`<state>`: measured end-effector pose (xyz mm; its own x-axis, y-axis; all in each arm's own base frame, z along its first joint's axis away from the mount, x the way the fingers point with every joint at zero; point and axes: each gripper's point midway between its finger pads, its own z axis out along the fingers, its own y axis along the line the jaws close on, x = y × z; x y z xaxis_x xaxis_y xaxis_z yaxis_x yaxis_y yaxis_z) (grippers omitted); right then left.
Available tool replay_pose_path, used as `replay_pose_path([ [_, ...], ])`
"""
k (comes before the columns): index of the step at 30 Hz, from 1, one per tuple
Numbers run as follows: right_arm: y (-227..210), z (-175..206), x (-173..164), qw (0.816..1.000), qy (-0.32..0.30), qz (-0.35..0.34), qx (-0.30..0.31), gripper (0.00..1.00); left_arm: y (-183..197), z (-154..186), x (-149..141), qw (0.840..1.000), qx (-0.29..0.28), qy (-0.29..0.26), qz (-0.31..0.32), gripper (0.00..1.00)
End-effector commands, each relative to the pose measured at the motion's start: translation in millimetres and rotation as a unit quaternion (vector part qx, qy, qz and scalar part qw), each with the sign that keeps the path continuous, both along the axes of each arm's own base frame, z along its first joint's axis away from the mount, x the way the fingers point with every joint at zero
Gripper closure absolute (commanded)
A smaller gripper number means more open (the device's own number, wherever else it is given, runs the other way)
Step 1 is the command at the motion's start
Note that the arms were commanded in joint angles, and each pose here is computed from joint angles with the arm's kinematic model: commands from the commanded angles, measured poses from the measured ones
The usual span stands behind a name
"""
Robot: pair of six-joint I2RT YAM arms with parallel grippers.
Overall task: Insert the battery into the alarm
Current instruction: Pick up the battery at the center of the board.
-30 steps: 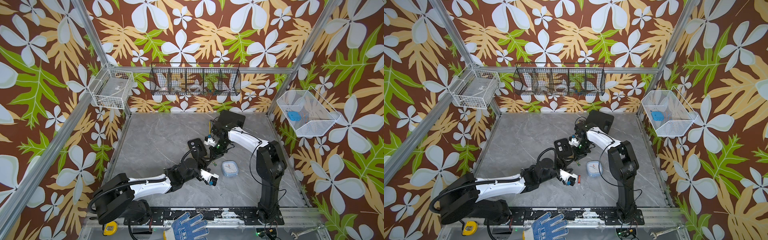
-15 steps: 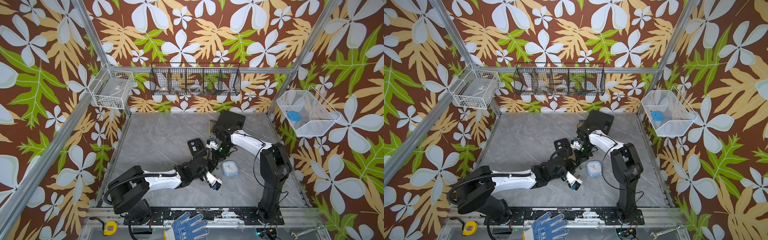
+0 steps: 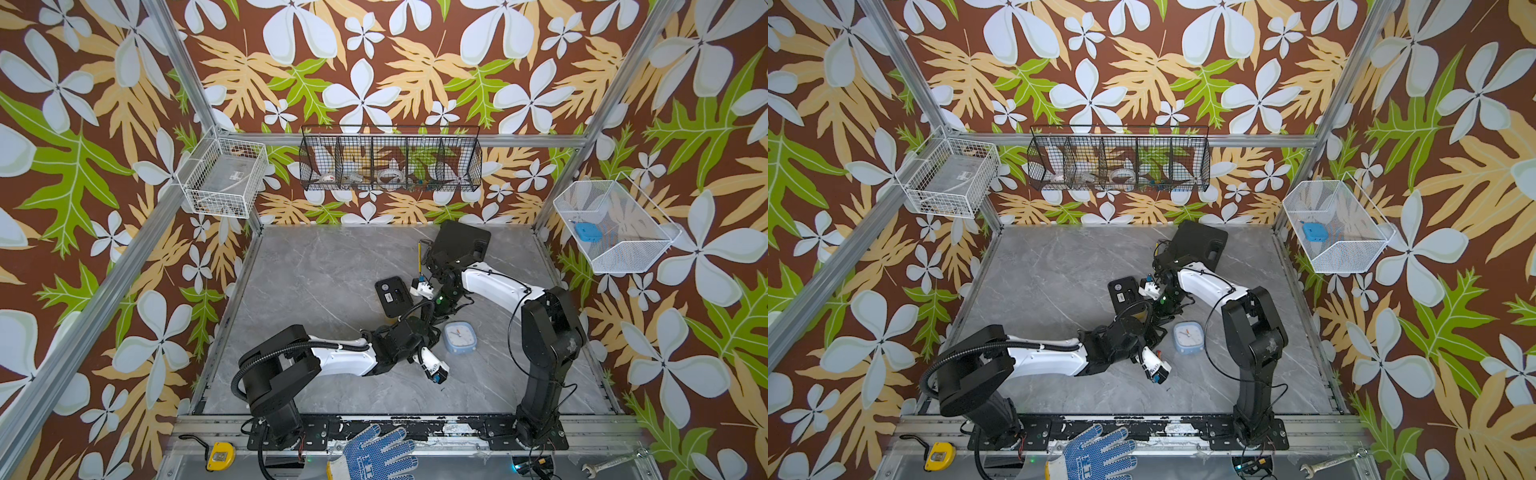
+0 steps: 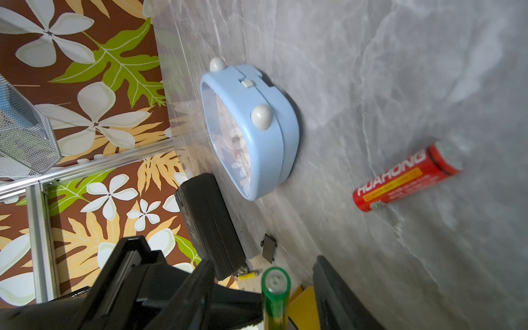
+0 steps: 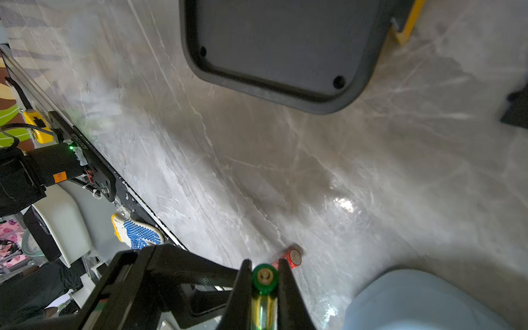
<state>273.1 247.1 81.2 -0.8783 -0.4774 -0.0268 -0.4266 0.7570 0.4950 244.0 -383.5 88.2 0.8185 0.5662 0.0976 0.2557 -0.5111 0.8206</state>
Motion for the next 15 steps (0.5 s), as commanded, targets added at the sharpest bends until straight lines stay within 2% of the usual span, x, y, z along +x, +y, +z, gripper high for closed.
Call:
replay_pose_path([
  [1, -2.9, -0.6, -13.0, 1.0, 0.03, 0.002, -0.006, 0.88, 4.3, 11.1, 16.4, 0.999, -0.002, -0.033, 0.037, 0.45],
  [6, -3.0, -2.8, -12.4, 1.0, 0.03, 0.001, -0.008, 0.88, 9.8, 6.4, 18.2, 0.998, 0.012, -0.034, 0.047, 0.51],
  [15, -2.8, -2.1, -11.9, 1.0, 0.03, -0.001, -0.007, 0.88, 10.2, 7.9, 25.5, 0.997, 0.017, -0.041, 0.065, 0.73],
])
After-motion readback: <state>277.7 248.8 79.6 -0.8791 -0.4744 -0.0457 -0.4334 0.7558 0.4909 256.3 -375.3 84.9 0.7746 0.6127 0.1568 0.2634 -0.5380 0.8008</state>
